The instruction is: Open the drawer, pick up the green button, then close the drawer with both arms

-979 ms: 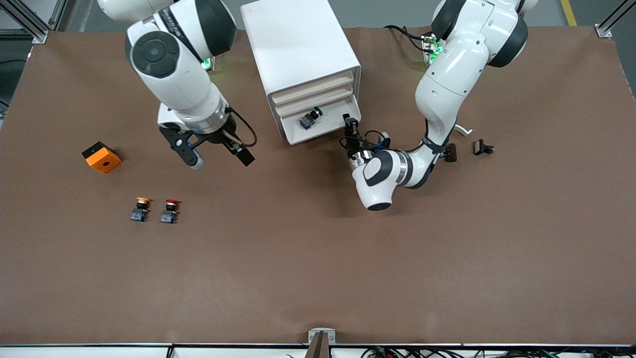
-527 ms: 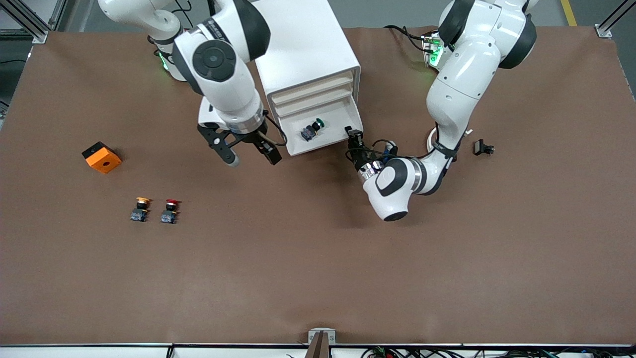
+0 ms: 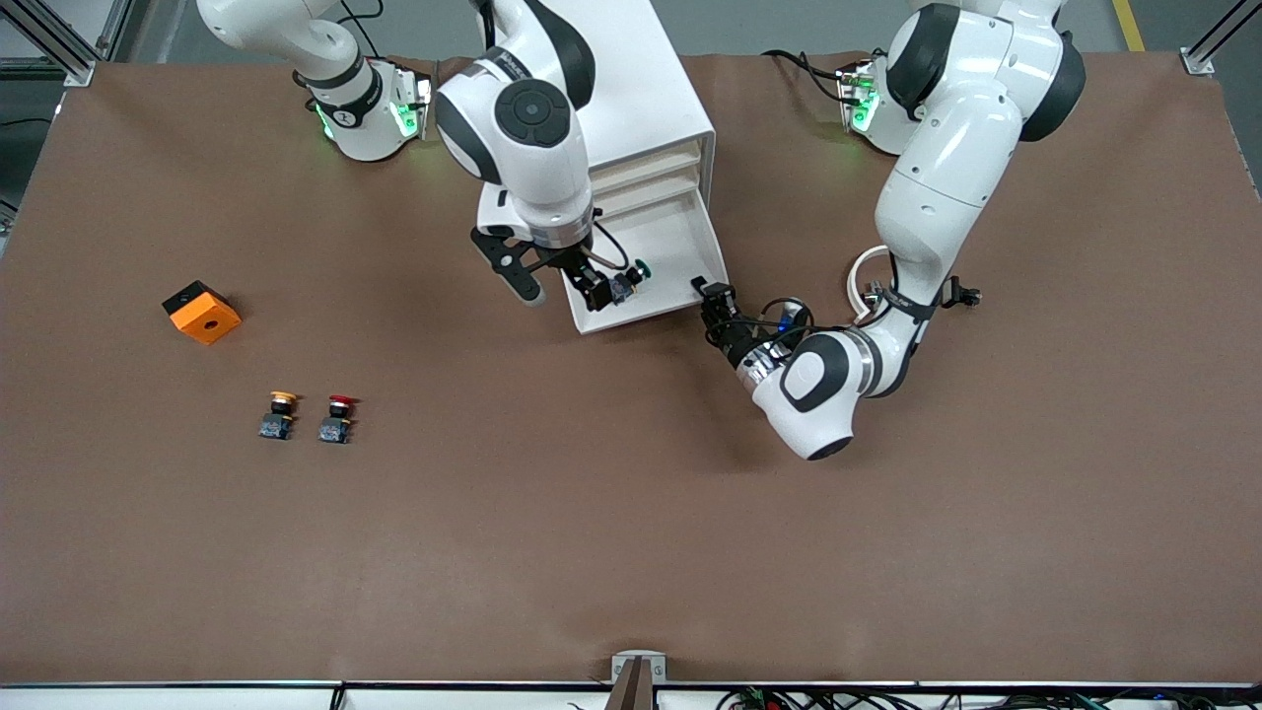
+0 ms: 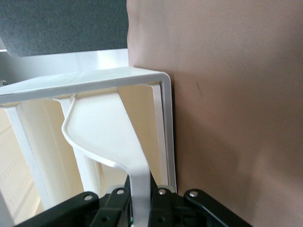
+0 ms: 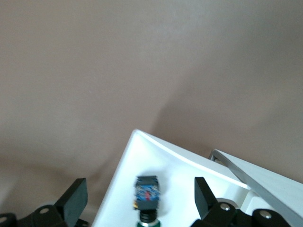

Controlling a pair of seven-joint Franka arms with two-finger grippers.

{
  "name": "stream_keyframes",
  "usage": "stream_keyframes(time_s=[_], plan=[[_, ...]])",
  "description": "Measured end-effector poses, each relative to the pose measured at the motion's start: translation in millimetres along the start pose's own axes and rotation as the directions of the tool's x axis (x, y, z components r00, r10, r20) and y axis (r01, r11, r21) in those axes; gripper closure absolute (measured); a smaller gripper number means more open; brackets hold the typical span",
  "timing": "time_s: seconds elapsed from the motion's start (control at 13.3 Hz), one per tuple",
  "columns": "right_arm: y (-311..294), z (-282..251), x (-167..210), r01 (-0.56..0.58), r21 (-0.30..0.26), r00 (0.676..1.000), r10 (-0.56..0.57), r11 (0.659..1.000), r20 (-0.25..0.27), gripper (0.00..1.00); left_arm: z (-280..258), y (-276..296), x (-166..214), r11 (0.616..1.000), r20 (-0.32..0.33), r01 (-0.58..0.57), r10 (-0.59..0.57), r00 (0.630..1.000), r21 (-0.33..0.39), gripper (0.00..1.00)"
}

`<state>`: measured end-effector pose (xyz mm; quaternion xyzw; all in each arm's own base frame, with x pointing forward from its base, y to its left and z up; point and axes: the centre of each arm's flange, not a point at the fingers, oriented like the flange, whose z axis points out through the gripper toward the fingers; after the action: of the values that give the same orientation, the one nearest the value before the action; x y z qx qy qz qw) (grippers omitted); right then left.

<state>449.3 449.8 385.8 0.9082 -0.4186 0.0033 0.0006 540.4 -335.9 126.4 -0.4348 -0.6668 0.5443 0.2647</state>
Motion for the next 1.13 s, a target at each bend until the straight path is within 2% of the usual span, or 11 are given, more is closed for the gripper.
stream_keyframes(time_s=[0.23,0.53,0.68,0.83,1.13], plan=[[-0.8,21.1,-22.9,0.023,-0.003,1.0,-0.023,1.0,-0.001,0.0,-14.6,2.5,2.2,1.0,0.047,-0.002,0.002,0.999,-0.006,0.92],[-7.8,43.4,-42.9,0.026,0.025,1.0,-0.026,0.999,-0.014,0.0,-19.4,1.6,-0.1,1.0,0.06,-0.01,0.011,0.998,-0.016,0.89],[-10.1,52.6,-46.6,0.034,0.021,0.999,-0.034,0.999,-0.019,0.0,-24.6,4.3,-4.8,0.998,0.094,-0.024,0.029,0.995,-0.05,0.74],[-14.1,61.7,-48.0,0.044,0.015,0.998,-0.044,0.999,-0.033,0.0,-31.5,3.5,-10.6,0.997,0.118,-0.034,0.043,0.992,-0.074,0.49],[-19.3,84.4,-48.9,0.056,-0.007,0.997,-0.057,0.998,-0.053,0.0,-36.3,0.0,-14.6,0.993,0.12,-0.078,0.088,0.989,-0.089,0.04]])
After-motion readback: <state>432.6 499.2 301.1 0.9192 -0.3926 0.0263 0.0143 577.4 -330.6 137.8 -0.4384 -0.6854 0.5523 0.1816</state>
